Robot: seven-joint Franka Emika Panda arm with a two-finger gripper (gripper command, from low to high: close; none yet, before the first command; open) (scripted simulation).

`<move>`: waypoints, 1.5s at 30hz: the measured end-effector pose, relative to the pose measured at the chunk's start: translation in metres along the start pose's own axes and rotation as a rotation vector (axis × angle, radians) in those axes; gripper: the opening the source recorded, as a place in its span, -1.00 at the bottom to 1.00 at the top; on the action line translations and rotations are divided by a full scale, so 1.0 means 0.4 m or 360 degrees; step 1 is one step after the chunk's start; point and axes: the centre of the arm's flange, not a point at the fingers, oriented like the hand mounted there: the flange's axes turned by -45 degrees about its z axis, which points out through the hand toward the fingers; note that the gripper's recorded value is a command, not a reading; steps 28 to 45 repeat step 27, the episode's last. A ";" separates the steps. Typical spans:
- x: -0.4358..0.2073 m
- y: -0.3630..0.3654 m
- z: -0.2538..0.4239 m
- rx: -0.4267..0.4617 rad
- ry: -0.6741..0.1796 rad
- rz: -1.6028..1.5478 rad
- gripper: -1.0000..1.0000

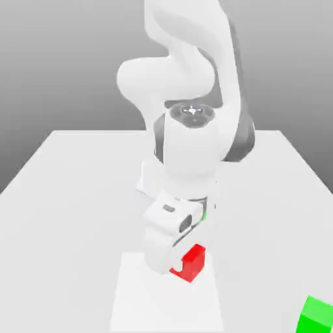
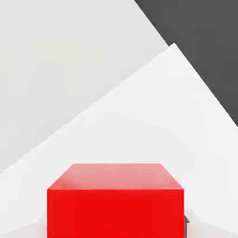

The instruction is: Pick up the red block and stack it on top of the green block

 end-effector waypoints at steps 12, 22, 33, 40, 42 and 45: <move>0.481 -0.111 -0.083 0.0000 0.0002 -0.0518 -1.00; 0.519 -0.129 0.058 0.0000 0.0007 -0.0555 1.00; 0.521 -0.128 -0.045 -0.0003 0.0009 -0.0555 1.00; 0.521 -0.128 -0.045 -0.0003 0.0009 -0.0555 1.00; 0.521 -0.128 -0.045 -0.0003 0.0009 -0.0555 1.00; 0.521 -0.128 -0.045 -0.0003 0.0009 -0.0555 1.00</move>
